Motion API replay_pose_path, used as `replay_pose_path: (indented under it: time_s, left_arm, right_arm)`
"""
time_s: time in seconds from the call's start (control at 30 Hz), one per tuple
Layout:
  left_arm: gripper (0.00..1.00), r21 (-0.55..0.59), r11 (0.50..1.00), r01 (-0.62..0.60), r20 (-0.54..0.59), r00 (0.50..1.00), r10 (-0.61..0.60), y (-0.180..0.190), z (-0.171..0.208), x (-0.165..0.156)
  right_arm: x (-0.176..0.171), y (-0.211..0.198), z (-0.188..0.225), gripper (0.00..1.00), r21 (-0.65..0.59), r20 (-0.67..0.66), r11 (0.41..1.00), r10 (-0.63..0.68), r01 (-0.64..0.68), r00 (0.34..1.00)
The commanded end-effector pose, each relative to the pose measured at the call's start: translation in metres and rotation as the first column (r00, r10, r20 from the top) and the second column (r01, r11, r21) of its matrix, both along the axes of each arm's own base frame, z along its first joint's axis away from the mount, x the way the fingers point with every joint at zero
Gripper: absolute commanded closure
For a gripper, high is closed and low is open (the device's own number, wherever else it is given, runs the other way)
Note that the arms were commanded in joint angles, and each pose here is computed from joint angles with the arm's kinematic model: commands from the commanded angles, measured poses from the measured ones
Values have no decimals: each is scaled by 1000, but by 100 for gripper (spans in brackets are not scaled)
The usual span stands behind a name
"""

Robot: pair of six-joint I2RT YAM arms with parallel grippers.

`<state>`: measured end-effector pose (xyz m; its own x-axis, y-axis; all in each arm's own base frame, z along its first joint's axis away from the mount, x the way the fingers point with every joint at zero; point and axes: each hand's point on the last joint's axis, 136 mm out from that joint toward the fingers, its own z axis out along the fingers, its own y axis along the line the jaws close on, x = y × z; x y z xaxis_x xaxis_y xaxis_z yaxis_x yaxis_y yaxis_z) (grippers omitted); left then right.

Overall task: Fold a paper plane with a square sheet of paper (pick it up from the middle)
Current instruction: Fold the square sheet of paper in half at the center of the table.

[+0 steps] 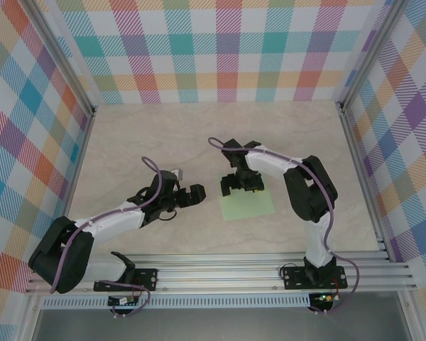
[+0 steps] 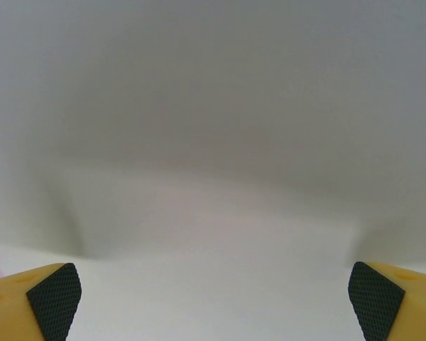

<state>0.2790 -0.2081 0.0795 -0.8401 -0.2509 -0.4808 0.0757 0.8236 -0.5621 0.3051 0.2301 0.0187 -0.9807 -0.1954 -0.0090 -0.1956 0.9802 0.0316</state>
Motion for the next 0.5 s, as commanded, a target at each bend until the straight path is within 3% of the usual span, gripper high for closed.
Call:
replay_pose_path:
  time_s: [0.0,0.23,0.47]
  left_arm:
    - [0,-15,1000,8,41,999,-7,-6,13,2]
    - [0,-6,1000,6,41,999,-6,-4,11,1]
    - [0,-4,1000,10,36,999,-10,-6,10,2]
  right_arm:
    - [-2,-6,-9,0,-54,-36,999,-7,5,999]
    - [-21,-13,-43,0,-81,-135,996,-38,27,990]
    - [-26,-21,-52,4,-118,-143,992,-53,36,988]
